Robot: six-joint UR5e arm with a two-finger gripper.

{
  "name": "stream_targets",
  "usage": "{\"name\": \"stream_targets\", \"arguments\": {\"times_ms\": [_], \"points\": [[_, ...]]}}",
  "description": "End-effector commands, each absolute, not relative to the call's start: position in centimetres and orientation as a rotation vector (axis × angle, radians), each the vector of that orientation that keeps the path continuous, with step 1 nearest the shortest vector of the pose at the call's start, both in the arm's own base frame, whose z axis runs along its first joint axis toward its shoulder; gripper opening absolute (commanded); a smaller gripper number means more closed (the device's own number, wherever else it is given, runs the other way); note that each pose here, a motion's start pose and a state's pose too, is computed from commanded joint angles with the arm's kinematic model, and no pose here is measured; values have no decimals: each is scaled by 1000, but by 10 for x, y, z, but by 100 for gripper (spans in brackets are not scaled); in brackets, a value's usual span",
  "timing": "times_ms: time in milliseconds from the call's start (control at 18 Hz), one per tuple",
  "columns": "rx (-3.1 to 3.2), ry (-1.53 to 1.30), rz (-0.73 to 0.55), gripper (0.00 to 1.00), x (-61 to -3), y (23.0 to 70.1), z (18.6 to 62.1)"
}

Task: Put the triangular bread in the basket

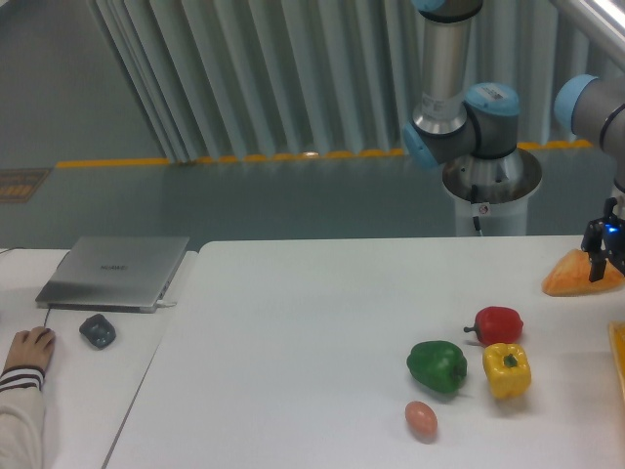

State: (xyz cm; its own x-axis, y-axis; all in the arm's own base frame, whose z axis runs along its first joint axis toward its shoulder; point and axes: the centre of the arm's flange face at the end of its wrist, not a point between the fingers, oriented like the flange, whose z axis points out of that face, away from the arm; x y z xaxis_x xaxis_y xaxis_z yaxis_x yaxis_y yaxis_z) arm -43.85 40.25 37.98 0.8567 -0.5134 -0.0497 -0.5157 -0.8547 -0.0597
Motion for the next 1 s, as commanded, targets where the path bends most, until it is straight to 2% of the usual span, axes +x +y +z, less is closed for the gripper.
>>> {"name": "stream_targets", "arguments": {"times_ms": [611,778,1000], "points": [[-3006,891,-49,100,-393,390,352],[-3084,1120,-148,100,-357,405,341],[-2997,1443,-235,100,-351,395,344]]}}
